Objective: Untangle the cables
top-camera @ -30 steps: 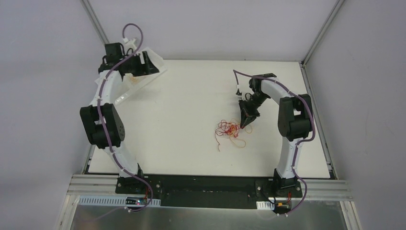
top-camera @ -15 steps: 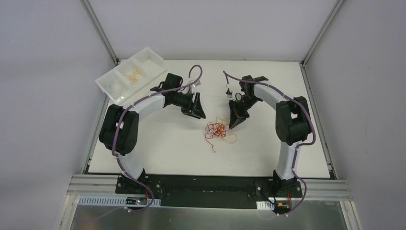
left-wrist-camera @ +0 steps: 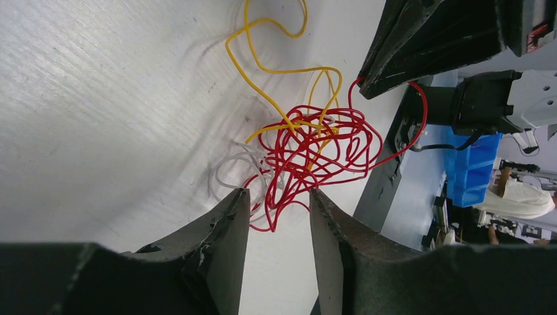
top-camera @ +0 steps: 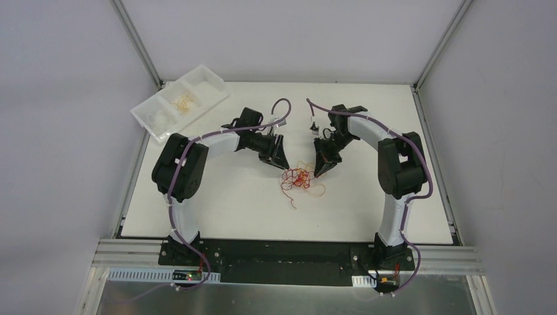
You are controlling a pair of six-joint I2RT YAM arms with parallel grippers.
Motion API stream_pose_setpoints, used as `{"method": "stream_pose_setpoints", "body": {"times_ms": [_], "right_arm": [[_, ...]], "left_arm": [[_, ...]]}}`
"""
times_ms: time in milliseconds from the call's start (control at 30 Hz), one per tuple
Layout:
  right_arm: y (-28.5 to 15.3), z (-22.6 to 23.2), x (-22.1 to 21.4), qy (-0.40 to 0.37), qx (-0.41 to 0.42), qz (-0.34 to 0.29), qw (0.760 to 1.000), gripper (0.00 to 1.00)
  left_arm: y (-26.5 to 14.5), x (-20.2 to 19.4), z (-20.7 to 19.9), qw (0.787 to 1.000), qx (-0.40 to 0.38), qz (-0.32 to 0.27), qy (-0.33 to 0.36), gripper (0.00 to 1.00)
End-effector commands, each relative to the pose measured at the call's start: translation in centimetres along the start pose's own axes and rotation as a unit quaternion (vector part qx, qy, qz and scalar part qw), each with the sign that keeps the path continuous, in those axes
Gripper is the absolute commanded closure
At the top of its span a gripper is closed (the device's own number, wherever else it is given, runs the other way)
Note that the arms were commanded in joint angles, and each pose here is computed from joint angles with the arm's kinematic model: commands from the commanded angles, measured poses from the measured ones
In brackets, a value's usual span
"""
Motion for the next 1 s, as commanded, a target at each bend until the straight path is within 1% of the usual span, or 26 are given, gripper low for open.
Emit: {"method": "stream_pose_setpoints", "body": {"times_ms": [0,133,200,267,300,333,400,467,567,733,967], "right_arm": [[-0.7,0.8,-0.4,-0.003,0.001,-0.008,1.000,1.00],[-0.6,0.7,-0.4,0.000,0.001,-0.007,1.000,1.00],[-0.5,0.7,-0.5,0.002,0.000,-0.006,1.000,1.00],[-0.4,0.5,-0.4,0.005,-0.002,-0.004,1.000,1.00],[-0.4,0.4,-0.4,0.005,-0.006,-0.004,1.000,1.00],[-0.3,0.1,-0.4,0.006,-0.013,-0.003,1.000,1.00],[-0.2,-1.0,-0.4,0.008,-0.045,-0.003,0.999,1.00],[-0.1,-2.7,-0.4,0.012,-0.094,-0.001,0.995,1.00],[-0.1,-5.0,-0.7,0.018,-0.156,0.014,0.988,1.00],[-0.1,-6.8,-1.3,0.022,-0.205,0.036,0.978,1.00],[-0.7,-9.3,-2.3,0.003,-0.268,0.060,0.962,1.00]], "left_arm": [[0.8,1.0,-1.2,0.999,-0.025,-0.004,0.047,0.62],[1.3,1.0,-1.2,0.998,-0.027,-0.004,0.048,0.71],[1.3,1.2,-1.2,0.998,-0.027,-0.008,0.049,0.80],[1.3,1.5,-1.3,0.998,-0.028,-0.012,0.051,0.93],[1.2,1.7,-1.5,0.998,-0.029,-0.014,0.049,0.98],[1.0,2.0,-1.8,0.998,-0.028,-0.018,0.049,1.00],[0.1,2.6,-2.7,0.998,-0.024,-0.030,0.052,1.00],[-1.2,3.2,-4.2,0.997,-0.033,-0.044,0.060,1.00],[-4.0,4.7,-6.9,0.994,-0.051,-0.071,0.060,1.00],[-10.4,8.5,-10.3,0.986,-0.057,-0.148,0.059,1.00],[-19.2,13.3,-13.1,0.964,-0.041,-0.251,0.077,1.00]]}}
Point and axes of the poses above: each gripper's point midway between its finger pads, its own y axis out along the fingers, its own z axis along the line the jaws close on, x = y × z, the point moved 2 cm from there along -y, back along the fingers, and after that the axes turned 3 degrees about y, right-handed, at the moved point
